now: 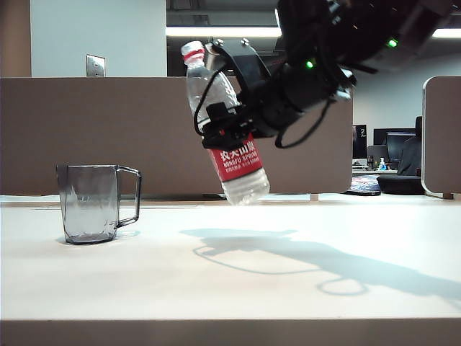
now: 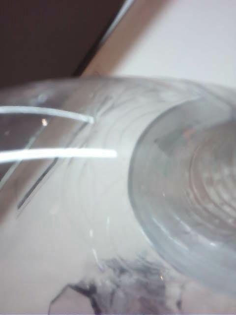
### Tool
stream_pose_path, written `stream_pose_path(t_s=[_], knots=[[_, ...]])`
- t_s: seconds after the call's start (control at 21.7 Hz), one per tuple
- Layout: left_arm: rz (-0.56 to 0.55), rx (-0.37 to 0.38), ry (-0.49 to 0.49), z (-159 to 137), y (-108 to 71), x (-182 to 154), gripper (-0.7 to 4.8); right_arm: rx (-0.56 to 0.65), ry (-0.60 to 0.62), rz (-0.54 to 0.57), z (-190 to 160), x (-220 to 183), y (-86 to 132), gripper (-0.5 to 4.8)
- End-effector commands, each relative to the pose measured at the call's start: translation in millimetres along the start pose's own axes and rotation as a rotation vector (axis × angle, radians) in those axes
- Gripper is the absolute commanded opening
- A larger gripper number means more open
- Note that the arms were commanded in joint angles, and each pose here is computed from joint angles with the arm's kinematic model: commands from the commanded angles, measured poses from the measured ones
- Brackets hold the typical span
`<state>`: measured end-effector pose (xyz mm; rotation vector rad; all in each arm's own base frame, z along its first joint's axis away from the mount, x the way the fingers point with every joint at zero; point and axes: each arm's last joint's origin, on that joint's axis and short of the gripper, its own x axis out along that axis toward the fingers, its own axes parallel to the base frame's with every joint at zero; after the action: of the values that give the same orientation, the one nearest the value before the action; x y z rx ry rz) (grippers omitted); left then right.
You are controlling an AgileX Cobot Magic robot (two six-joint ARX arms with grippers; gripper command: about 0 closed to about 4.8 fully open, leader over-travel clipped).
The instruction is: Pick up the mineral water bottle on the table and pour water into the mug until it's half full.
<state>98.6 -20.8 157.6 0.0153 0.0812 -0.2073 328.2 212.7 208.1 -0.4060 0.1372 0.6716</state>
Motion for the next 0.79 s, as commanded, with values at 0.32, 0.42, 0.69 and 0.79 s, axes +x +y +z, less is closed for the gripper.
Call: stream_pose_path(t_s=[0.32, 0.42, 0.69, 0.79], knots=[[0.004, 0.000, -0.008, 2, 0.6, 0, -0.05, -0.205, 0.026, 0.113, 29, 31, 16, 2.68], [0.004, 0.000, -0.008, 2, 0.6, 0, -0.05, -0.248, 0.038, 0.122, 31, 40, 25, 2.68], [0.004, 0.000, -0.008, 2, 0.6, 0, -0.05, -0.416, 0.095, 0.066, 35, 61, 46, 2.68], [0.004, 0.000, -0.008, 2, 0.6, 0, -0.05, -0.482, 0.116, 0.039, 34, 66, 50, 2.68]])
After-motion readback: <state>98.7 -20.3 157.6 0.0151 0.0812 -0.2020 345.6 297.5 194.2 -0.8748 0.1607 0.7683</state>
